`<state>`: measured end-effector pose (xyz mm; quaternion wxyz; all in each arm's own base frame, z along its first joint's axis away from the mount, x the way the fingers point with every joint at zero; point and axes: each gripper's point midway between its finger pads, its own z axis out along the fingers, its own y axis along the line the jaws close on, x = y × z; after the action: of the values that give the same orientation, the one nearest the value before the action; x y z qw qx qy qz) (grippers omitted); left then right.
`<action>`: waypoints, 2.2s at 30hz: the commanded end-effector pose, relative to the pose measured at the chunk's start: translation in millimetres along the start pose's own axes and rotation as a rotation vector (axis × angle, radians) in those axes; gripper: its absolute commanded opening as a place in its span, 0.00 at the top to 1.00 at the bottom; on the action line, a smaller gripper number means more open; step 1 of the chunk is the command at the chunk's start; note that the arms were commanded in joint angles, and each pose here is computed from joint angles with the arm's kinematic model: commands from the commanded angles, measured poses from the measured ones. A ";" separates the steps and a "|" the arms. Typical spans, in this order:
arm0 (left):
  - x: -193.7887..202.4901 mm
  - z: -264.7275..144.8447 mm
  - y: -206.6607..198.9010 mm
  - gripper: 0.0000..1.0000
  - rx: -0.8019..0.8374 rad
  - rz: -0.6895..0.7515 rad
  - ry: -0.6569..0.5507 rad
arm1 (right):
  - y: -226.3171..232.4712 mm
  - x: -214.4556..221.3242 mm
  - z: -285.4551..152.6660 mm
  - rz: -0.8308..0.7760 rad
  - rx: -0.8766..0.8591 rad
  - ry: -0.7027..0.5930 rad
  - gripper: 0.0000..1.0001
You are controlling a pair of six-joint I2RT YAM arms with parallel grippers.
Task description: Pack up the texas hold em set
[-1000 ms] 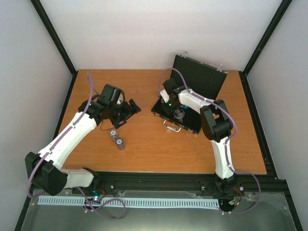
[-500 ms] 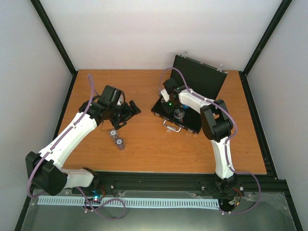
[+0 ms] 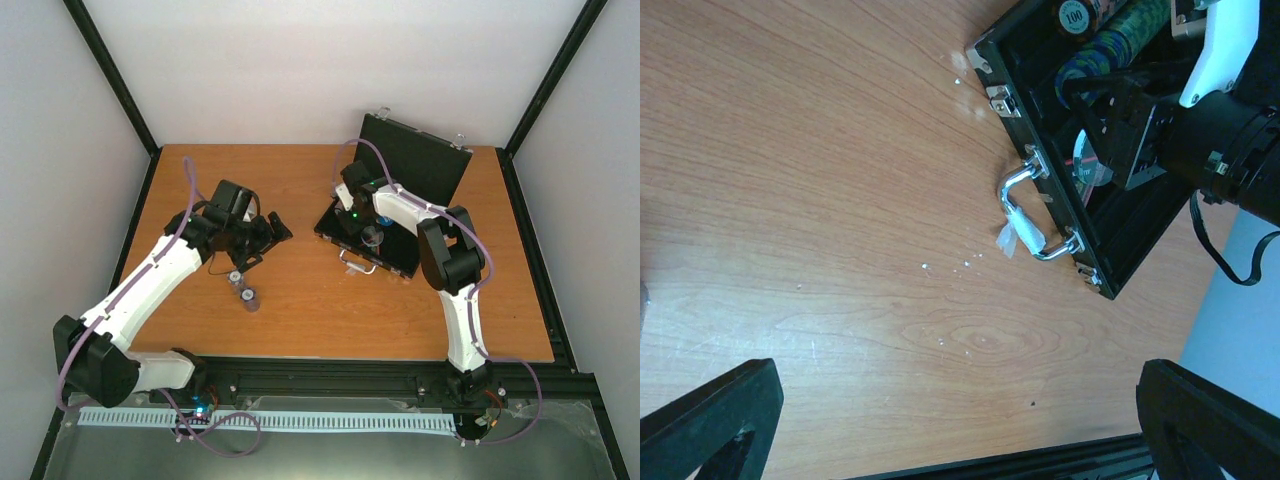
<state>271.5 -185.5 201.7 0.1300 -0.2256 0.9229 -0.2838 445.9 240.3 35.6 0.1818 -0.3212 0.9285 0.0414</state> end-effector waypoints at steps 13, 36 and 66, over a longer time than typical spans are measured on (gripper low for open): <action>0.6 -9.8 2.0 0.00 0.020 -0.022 -0.021 | -26.4 -2.5 -34.7 0.029 0.083 -0.033 0.67; 5.6 -10.9 29.2 0.00 -0.106 0.084 -0.009 | -46.7 -36.2 -129.0 0.173 0.159 -0.226 0.00; 42.2 19.7 148.2 0.12 -0.351 -0.111 -0.027 | -11.3 44.0 -161.9 0.206 0.051 -0.191 0.00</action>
<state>172.1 -92.3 92.8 0.0670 -0.2843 0.9528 -0.0827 376.8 180.1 158.0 0.2588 -0.2197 0.9386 0.0623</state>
